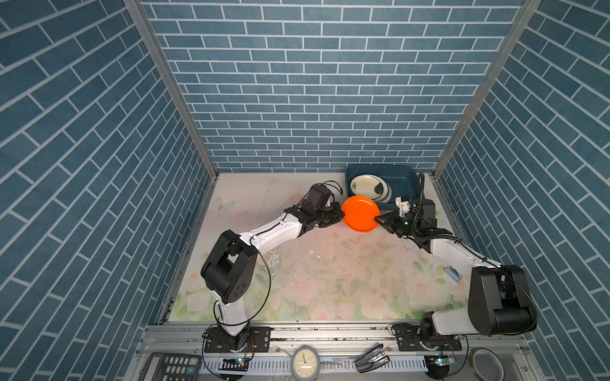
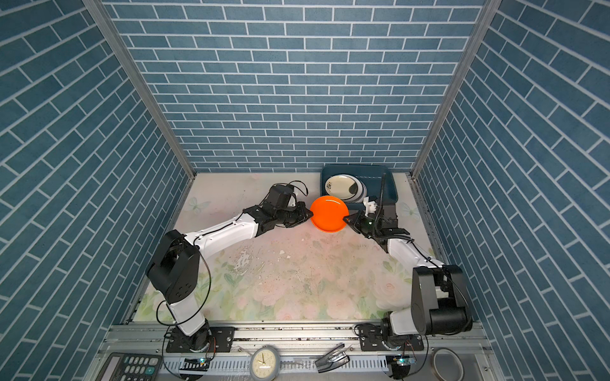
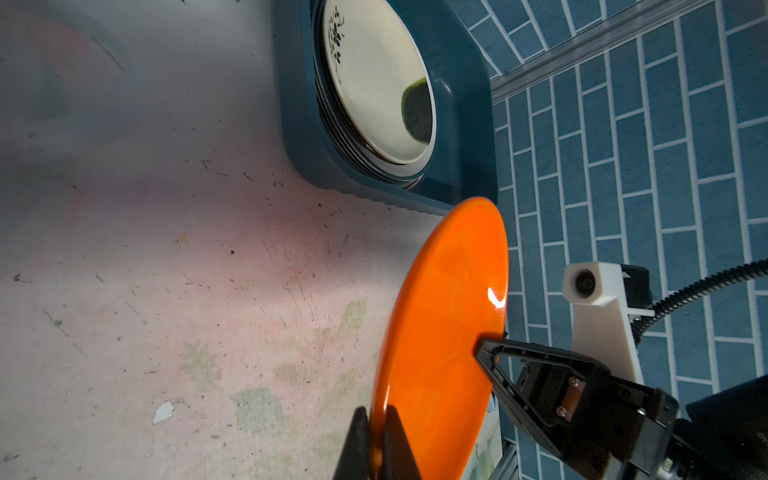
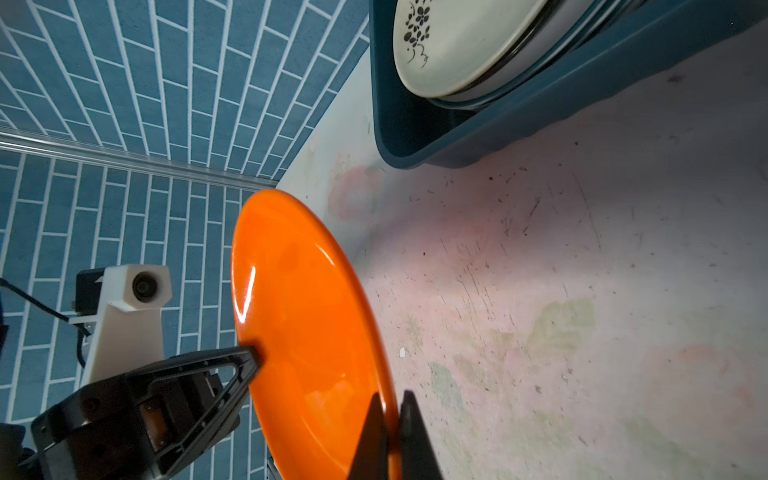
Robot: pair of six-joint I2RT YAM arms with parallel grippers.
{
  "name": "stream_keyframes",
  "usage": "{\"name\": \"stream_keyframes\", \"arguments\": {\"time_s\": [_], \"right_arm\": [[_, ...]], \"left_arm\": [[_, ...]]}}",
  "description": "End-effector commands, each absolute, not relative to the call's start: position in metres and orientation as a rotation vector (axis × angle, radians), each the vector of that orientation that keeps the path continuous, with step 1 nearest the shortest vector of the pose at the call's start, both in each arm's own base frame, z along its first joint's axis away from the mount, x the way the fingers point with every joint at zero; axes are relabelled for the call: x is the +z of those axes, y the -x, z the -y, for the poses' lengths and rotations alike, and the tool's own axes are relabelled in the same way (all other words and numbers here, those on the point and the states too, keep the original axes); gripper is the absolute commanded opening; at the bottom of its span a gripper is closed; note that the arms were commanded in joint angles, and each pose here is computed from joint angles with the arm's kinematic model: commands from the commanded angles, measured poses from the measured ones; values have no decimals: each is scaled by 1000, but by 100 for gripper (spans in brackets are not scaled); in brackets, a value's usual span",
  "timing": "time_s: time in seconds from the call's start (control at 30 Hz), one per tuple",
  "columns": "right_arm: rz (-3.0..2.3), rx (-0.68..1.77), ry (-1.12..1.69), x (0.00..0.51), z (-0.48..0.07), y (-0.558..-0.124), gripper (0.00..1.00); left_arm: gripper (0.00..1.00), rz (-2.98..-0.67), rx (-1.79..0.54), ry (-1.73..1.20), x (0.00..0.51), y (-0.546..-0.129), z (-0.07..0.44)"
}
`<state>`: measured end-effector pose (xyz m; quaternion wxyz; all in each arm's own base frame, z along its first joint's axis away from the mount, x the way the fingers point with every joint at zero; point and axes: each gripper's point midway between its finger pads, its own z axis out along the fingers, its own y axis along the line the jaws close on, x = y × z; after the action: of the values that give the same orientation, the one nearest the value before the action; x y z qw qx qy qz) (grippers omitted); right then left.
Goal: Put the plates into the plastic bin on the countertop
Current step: 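Carry the orange plate into the bin with right gripper while left gripper withdraws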
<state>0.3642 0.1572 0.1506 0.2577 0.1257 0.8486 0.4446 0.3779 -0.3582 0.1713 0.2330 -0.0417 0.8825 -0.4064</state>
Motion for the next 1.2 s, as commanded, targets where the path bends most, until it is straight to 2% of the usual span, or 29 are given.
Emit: {"name": "stream_keyframes", "arguments": {"time_s": [0.0, 0.13, 0.4, 0.73, 0.9, 1.03, 1.17], "right_arm": [[-2233, 1205, -368, 167, -155, -380, 0], [-2244, 1137, -456, 159, -138, -390, 0], [-2228, 993, -489, 175, -108, -418, 0], [-2293, 703, -479, 174, -76, -475, 0], [-2309, 743, -450, 162, -85, -513, 0], [-2315, 894, -453, 148, -104, -537, 0], [-2302, 943, -457, 139, -109, -555, 0]], "left_arm": [[51, -2424, -1093, 41, 170, -377, 357], [98, -2382, -1022, 27, 180, -385, 336], [100, -2305, -755, 69, 205, -394, 258], [100, -2206, -431, 209, 223, -378, 151], [100, -2199, -389, 283, 218, -370, 123], [100, -2215, -374, 300, 212, -366, 116], [100, -2231, -367, 306, 207, -366, 115]]}}
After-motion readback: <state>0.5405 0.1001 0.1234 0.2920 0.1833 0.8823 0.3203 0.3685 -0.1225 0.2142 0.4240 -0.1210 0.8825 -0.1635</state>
